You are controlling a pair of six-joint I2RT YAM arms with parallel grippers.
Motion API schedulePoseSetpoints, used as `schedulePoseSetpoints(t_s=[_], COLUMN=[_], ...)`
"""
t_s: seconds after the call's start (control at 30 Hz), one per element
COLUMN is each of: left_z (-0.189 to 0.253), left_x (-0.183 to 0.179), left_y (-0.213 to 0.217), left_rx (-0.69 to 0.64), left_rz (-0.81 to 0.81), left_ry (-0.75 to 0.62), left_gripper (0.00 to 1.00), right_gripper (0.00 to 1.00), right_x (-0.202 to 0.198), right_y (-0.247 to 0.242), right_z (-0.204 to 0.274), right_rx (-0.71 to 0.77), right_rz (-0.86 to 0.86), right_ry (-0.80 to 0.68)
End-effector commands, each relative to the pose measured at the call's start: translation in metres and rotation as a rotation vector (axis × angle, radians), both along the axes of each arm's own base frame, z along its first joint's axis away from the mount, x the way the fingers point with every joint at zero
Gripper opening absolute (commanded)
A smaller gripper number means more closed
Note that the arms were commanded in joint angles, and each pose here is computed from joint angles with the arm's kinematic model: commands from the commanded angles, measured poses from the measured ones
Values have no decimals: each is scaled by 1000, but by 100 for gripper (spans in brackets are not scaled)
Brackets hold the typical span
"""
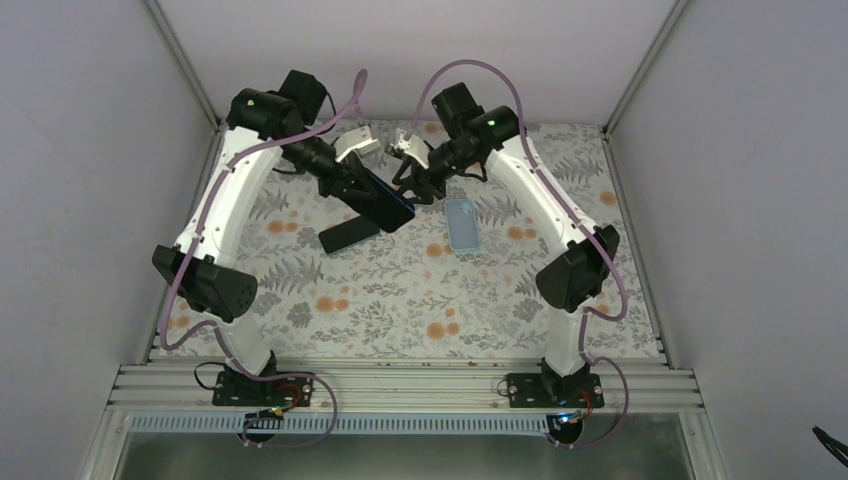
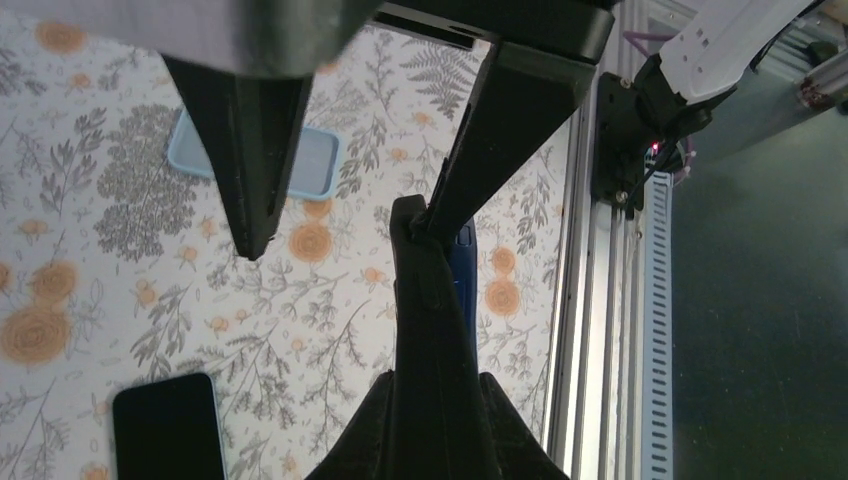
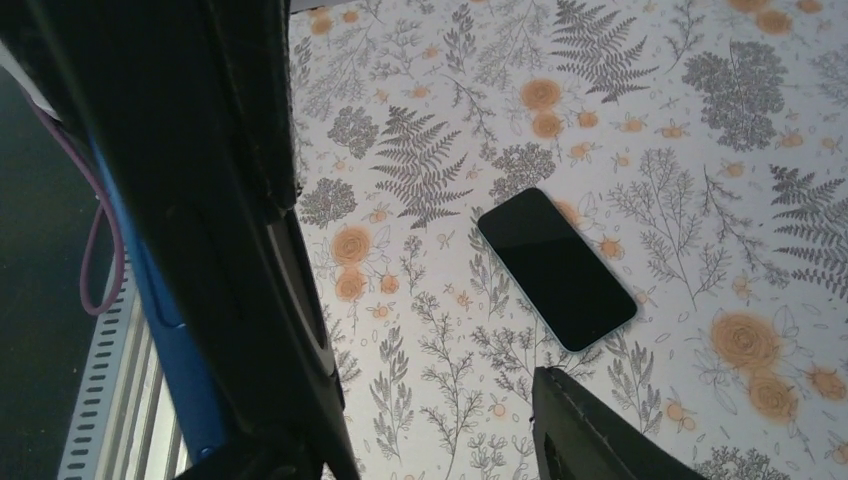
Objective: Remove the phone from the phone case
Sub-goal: Remove the phone case from the phone.
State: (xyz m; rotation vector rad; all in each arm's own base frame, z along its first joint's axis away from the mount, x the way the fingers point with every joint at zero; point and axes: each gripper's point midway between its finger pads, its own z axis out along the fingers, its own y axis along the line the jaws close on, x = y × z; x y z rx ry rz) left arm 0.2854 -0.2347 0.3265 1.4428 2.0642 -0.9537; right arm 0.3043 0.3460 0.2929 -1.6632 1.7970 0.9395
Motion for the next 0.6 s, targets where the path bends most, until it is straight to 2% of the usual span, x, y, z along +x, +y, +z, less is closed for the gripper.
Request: schedulePoseSetpoints(t_s=[0.0, 0.13, 0.23, 0.3, 0.4, 0.5, 0.57], left_z=[55, 64, 70, 68, 60, 55, 58], left_x=[73, 72, 68, 63, 51, 34, 19], left_y=[-54, -50, -47, -44, -37, -31, -23], left_rx=[-284, -281, -268, -249, -207, -188, -170], left_rz=[-38, -24, -19, -21, -31, -45, -45], left_ry=[-323, -330, -329, -323, -285, -246, -271], left_gripper=[2, 2, 2, 6, 22, 42, 58], right_gripper=[45, 29, 6, 3, 3, 4, 3], right_x=[-161, -157, -146, -132, -106, -75, -55], right_y=[68, 61, 51, 43, 29, 11, -3], right_z=[75, 64, 56, 58, 63, 65, 63], right_rx=[320, 277, 268, 284, 305, 310, 309], right_rz=[497, 459, 399, 337, 251, 154, 86], right_ry=[199, 174, 132, 112, 99, 95, 91])
